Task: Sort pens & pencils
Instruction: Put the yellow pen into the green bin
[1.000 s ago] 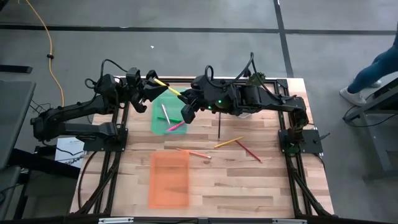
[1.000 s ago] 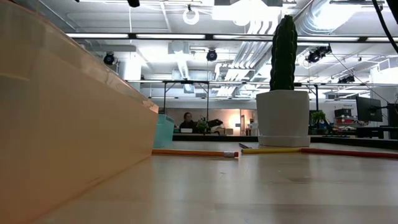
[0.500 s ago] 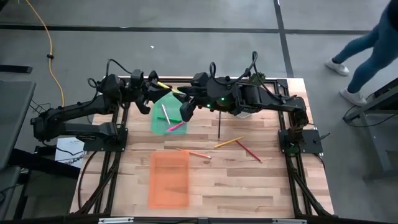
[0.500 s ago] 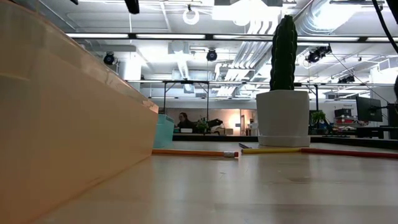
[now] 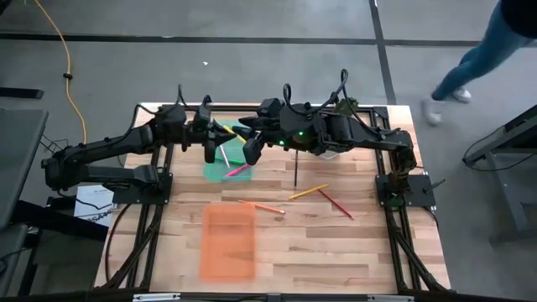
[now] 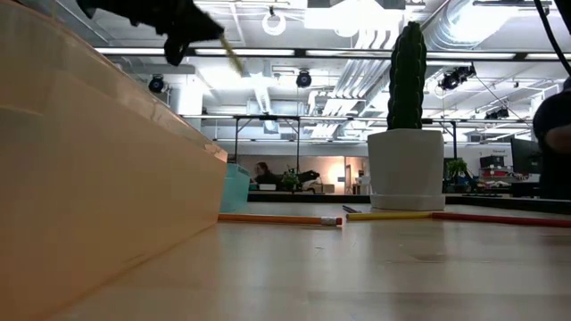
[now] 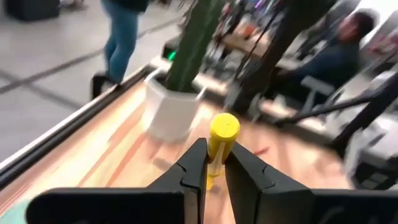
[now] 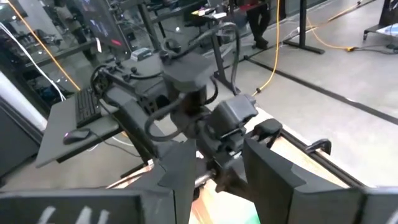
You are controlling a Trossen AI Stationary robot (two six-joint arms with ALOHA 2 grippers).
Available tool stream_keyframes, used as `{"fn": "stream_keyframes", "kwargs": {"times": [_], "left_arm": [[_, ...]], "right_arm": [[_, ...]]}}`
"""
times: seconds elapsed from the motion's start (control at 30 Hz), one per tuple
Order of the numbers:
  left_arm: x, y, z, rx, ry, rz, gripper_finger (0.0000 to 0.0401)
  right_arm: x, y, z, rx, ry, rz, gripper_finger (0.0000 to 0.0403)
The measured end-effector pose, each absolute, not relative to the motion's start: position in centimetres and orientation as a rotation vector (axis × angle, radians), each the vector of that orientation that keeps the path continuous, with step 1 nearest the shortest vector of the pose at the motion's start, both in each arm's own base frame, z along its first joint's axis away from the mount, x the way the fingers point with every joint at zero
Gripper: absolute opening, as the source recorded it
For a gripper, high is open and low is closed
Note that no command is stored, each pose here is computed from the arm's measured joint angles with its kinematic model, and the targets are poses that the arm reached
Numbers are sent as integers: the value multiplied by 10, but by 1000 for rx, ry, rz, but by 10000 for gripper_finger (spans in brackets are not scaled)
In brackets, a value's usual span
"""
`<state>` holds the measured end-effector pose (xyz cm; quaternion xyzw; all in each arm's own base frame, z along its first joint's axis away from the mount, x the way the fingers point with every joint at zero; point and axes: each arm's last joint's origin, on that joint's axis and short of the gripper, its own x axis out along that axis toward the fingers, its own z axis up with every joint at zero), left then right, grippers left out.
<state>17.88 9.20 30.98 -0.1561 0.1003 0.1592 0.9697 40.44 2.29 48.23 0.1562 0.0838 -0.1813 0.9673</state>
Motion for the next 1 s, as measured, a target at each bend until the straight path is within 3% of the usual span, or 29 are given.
{"fn": "stream_keyframes", "kwargs": {"times": [0.33,1.0], "left_arm": [[167,91,281,-278,521,496,37],[184,100,243,-335,797,488,38]], "right_arm": [[404,26,480,312,195,-358,126],[400,33,470,288,317,-319,126]]}}
